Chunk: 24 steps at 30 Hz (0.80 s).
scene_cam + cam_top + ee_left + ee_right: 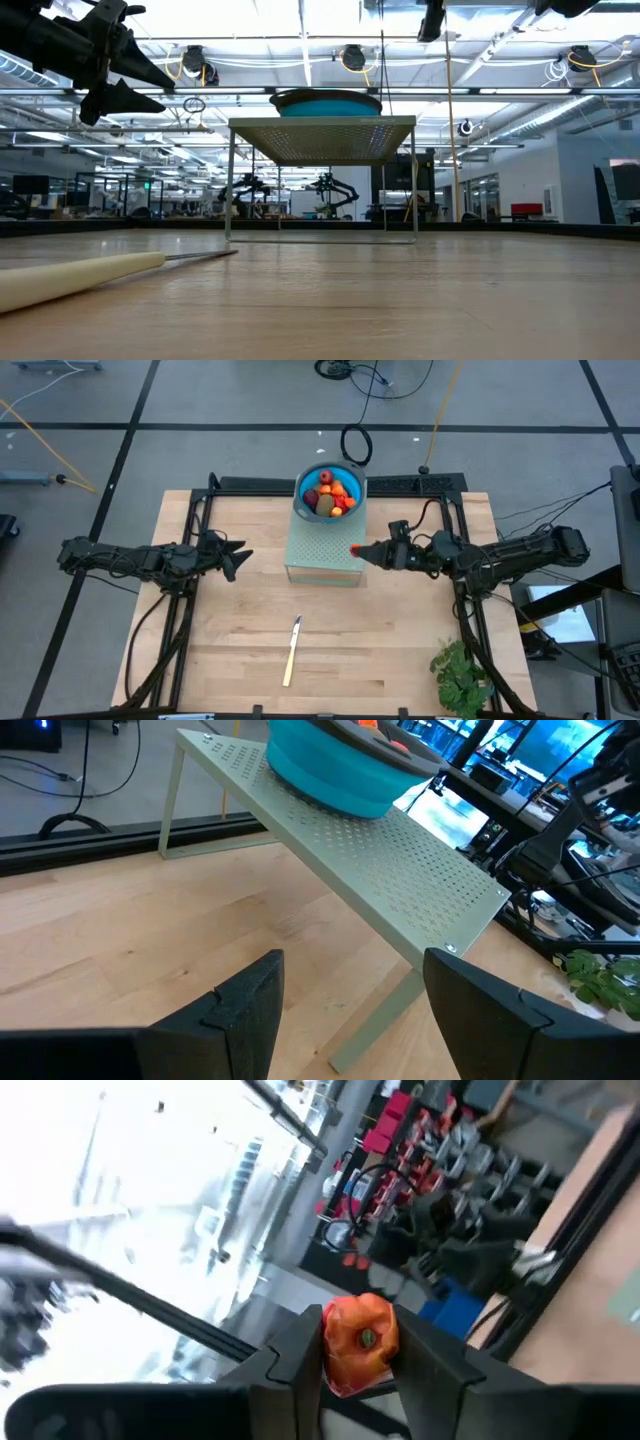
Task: Pick & Place Fruit
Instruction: Put the peach into the blue strainer bowl on the shelf
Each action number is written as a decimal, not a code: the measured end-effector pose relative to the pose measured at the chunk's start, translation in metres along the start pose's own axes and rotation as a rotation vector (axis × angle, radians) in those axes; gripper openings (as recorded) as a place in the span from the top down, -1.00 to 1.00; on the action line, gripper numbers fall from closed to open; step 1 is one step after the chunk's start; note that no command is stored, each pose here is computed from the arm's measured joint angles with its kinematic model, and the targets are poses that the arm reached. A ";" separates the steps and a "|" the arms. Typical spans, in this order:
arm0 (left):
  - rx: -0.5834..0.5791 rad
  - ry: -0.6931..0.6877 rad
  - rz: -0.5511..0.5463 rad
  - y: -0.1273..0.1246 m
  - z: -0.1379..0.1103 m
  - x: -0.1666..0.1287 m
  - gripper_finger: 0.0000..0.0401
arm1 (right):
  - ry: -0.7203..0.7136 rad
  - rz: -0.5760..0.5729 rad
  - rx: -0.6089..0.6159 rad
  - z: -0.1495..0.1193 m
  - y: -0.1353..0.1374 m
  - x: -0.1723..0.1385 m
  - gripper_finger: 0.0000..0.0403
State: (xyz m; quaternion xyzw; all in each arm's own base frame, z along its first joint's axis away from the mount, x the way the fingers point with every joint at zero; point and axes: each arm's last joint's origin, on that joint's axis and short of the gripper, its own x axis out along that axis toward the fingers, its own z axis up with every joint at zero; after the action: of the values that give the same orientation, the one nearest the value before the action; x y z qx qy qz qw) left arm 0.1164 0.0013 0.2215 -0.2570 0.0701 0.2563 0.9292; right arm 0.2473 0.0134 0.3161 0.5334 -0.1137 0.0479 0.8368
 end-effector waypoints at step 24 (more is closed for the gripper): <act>-0.007 0.000 0.000 0.000 0.000 0.000 -0.20 | 0.003 -0.002 0.277 0.000 0.000 0.000 0.50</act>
State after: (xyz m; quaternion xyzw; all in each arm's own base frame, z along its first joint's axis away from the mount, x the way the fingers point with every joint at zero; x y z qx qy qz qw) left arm 0.1164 0.0013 0.2216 -0.2604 0.0690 0.2565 0.9282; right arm 0.2474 0.0136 0.3158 0.6440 -0.1041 0.0630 0.7553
